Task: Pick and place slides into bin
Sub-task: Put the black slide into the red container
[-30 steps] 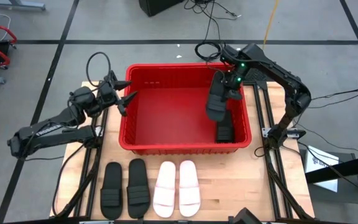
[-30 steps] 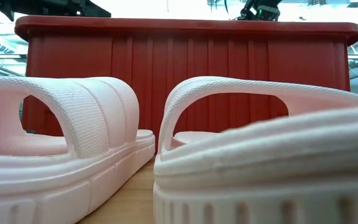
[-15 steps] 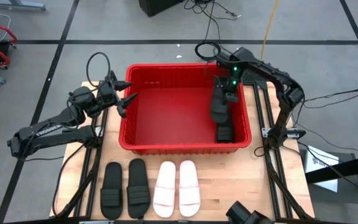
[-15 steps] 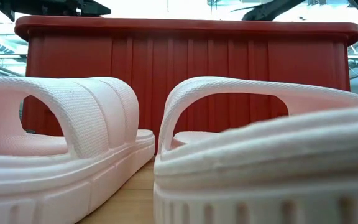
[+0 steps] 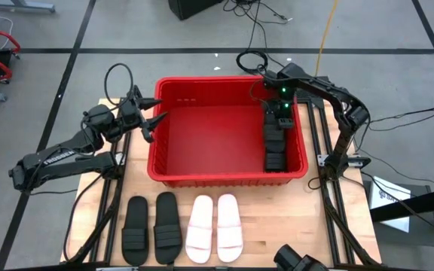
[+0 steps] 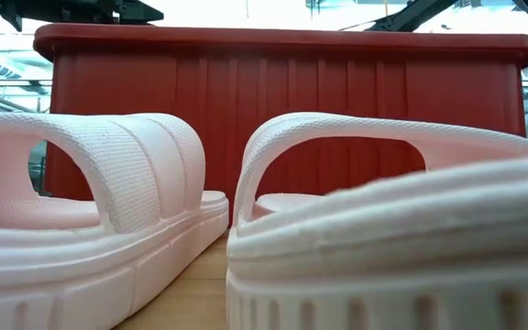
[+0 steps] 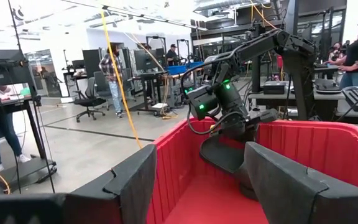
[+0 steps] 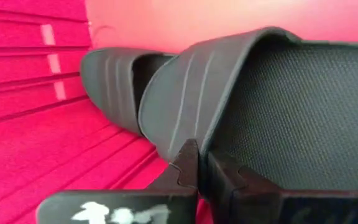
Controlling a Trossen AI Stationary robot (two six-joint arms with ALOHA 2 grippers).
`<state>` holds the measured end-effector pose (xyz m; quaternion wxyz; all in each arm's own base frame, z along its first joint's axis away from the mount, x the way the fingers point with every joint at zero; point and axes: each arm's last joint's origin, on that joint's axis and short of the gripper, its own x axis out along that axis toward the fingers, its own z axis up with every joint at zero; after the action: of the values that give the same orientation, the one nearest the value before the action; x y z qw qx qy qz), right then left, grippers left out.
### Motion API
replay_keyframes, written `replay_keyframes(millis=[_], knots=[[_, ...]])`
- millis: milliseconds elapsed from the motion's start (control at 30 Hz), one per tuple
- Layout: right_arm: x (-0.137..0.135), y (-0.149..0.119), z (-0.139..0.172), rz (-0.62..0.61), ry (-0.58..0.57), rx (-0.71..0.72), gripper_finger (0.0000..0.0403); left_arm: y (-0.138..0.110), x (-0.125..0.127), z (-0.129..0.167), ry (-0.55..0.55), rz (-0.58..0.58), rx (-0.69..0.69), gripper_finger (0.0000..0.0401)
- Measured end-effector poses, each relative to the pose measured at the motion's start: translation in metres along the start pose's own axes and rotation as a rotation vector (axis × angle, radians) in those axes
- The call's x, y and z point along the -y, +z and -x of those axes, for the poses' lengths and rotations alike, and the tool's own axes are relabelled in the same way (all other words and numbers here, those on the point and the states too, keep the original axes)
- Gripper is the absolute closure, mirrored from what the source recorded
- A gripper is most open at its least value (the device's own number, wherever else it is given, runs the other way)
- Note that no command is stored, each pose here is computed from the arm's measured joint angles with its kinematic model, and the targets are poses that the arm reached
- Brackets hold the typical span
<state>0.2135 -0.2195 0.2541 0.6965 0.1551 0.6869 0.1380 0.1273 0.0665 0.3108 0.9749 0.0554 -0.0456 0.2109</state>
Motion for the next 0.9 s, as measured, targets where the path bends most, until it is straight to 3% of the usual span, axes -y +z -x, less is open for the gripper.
replay_keyframes(millis=[267,567,900], knots=[[0.0058,0.0037,-0.0003,0.027,-0.102,-0.014,0.0403,0.001,-0.0001,0.0,0.001,-0.001,0.009,0.0151],[0.0078,0.005,-0.0002,0.01,-0.124,-0.003,0.0401,0.001,0.0,0.0,-0.003,-0.001,0.009,0.0151],[0.0074,0.0063,-0.0005,-0.045,-0.146,-0.012,0.035,0.0009,0.0,0.0,-0.003,-0.001,0.009,0.0151]])
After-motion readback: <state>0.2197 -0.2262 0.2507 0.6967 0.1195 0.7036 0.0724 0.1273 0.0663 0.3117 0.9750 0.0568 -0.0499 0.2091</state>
